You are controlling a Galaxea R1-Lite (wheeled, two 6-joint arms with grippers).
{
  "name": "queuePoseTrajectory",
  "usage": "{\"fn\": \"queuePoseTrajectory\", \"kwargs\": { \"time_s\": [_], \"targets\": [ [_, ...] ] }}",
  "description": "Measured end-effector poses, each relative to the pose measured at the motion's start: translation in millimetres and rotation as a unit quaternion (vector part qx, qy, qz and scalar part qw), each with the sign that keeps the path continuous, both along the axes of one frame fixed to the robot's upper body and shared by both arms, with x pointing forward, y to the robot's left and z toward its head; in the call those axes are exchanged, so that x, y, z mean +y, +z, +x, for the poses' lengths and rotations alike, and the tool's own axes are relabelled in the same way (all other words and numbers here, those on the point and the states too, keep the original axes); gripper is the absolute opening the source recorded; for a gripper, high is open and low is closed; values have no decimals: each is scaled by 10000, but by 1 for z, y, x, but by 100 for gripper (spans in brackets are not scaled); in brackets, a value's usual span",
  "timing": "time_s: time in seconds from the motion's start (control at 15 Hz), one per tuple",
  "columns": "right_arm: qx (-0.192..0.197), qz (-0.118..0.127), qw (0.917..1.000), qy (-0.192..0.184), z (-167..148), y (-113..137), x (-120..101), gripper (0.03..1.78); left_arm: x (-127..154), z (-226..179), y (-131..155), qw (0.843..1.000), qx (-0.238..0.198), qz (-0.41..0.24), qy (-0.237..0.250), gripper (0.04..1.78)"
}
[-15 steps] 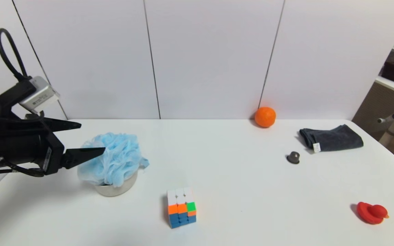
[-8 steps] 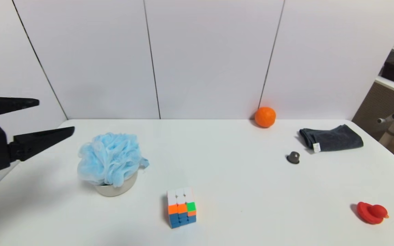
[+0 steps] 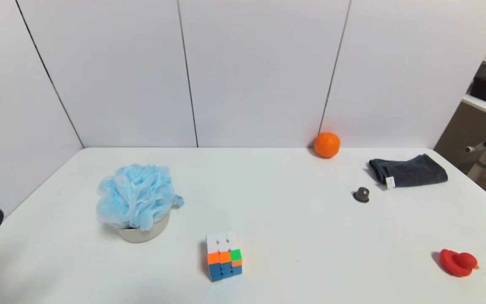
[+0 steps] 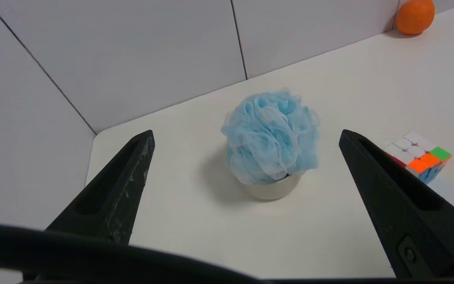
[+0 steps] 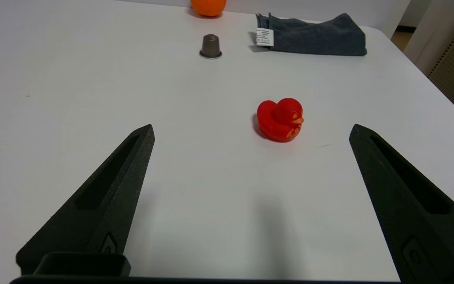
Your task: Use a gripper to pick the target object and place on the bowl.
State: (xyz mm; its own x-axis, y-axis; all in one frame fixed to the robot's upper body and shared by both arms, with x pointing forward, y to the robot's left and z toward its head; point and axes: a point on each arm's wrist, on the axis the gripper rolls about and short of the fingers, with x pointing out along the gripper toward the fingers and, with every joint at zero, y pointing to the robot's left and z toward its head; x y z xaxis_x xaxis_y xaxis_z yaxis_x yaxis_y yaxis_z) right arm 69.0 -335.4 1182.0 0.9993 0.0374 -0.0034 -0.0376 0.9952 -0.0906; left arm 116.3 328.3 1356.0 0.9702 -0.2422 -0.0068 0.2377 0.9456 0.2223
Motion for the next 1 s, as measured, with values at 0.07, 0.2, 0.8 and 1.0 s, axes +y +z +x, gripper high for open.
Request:
{"fn": "queuePoseTrajectory", "kwargs": {
  "time_s": [0.07, 0.2, 0.8, 1.0],
  "targets": [
    [0, 0, 10000, 0, 0, 0, 0, 171, -1, -10, -13, 10000, -11, -31, 35, 169],
    [-2, -2, 10000, 0, 0, 0, 0, 171, -3, -29, -40, 9999, -69, -55, 73, 169],
    [0, 0, 10000, 1, 0, 0, 0, 171, 0, -52, -109, 9996, -168, -96, 215, 169],
    [0, 0, 10000, 3, 0, 0, 0, 171, 4, -52, -145, 9949, -168, -49, 990, 169]
  ]
}}
